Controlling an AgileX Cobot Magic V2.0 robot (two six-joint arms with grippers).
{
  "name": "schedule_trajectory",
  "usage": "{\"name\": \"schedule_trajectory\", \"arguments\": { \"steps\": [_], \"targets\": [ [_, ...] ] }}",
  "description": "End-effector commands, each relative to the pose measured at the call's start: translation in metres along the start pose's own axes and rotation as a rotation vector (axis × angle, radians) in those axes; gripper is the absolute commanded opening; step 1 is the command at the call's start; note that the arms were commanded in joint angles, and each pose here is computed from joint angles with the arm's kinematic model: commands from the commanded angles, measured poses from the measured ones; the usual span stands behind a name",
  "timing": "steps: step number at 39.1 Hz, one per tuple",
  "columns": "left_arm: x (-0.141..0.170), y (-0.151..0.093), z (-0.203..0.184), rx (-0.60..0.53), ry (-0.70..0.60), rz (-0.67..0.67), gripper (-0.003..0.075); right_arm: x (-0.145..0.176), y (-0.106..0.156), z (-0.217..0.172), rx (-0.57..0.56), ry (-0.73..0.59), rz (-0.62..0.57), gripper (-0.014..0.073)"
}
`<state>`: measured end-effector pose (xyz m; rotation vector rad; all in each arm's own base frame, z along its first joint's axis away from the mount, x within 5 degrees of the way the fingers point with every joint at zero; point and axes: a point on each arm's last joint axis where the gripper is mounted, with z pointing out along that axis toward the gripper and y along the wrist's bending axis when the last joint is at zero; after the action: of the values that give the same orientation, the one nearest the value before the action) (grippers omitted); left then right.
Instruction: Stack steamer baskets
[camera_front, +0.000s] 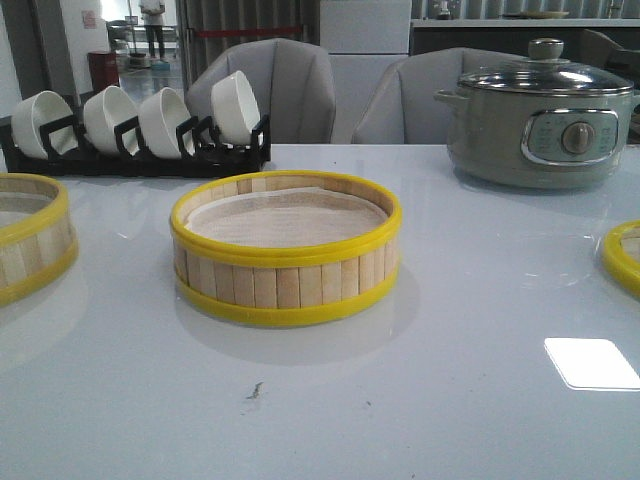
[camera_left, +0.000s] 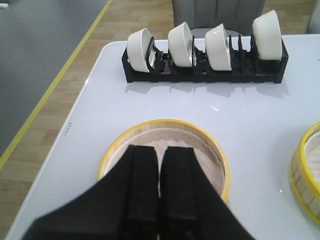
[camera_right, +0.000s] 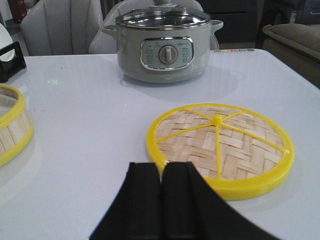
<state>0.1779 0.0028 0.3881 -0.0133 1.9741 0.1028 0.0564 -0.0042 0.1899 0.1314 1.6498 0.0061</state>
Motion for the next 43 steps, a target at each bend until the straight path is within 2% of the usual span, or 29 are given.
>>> {"name": "schedule_trajectory", "arguments": {
  "steps": [1, 43],
  "targets": [
    [-0.0168, 0.0005, -0.0075, 0.005, -0.107, 0.005, 0.0085, -0.0142, 0.0010, -0.0032, -0.009, -0.127, 0.003, 0.0040],
    [-0.0169, 0.0007, -0.0081, 0.004, -0.110, 0.008, 0.0085, -0.0142, 0.0010, -0.0032, -0.008, -0.127, 0.003, 0.0040]
  ]
}}
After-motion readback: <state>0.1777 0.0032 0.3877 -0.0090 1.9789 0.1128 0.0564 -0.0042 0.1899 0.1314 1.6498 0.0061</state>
